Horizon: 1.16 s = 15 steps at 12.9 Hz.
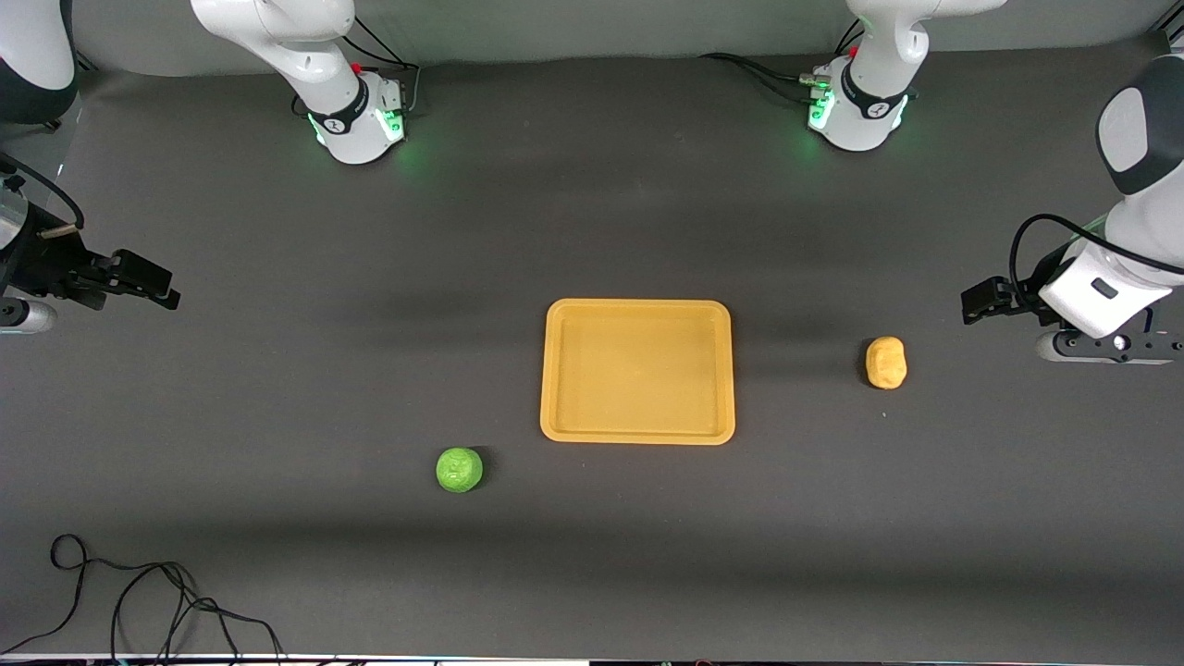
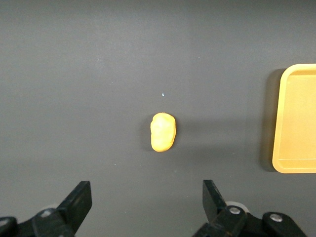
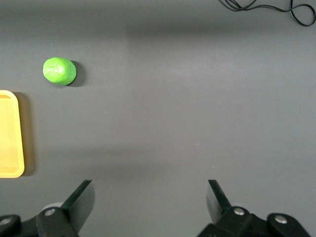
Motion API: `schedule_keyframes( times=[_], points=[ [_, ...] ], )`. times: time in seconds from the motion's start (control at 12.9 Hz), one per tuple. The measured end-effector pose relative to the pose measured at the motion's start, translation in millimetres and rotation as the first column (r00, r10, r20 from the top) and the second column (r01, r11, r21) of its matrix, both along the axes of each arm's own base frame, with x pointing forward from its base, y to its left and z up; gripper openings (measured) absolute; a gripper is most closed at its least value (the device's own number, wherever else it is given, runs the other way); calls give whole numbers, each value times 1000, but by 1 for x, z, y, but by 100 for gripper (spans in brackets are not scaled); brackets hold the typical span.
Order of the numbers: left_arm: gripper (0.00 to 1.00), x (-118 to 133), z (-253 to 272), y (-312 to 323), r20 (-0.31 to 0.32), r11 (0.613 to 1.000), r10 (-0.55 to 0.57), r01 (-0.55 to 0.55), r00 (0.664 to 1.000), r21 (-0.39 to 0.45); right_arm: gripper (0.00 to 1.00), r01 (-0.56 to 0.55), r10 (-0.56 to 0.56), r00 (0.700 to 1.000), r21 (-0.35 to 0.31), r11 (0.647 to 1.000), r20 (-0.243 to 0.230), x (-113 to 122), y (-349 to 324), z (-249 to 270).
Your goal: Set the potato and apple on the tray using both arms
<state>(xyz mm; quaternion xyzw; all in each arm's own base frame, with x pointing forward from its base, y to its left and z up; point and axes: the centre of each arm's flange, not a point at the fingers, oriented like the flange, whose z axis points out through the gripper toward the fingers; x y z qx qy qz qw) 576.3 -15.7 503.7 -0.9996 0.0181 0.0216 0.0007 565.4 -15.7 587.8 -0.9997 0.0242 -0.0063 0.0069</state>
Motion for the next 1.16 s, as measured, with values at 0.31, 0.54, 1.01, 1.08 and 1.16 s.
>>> schedule_keyframes(
  times=[0.31,0.54,1.01,1.08,1.16],
  points=[
    [100,6,-3,0,62,1000,0,0,998,-2,100,-13,13,1000,1,1000,-19,0,7,-6],
    [100,5,-16,0,94,1000,-1,1,996,-1,100,-39,39,999,2,999,-25,1,31,-12],
    [100,1,22,-2,53,1000,-12,11,999,19,100,-21,21,1000,7,1000,5,20,89,-38],
    [100,1,24,-2,52,1000,-12,11,999,19,100,-23,23,1000,10,1000,16,27,99,-37],
    [100,1,24,-2,52,1000,-12,11,999,20,100,-21,21,999,14,1000,28,37,108,-35]
  ],
)
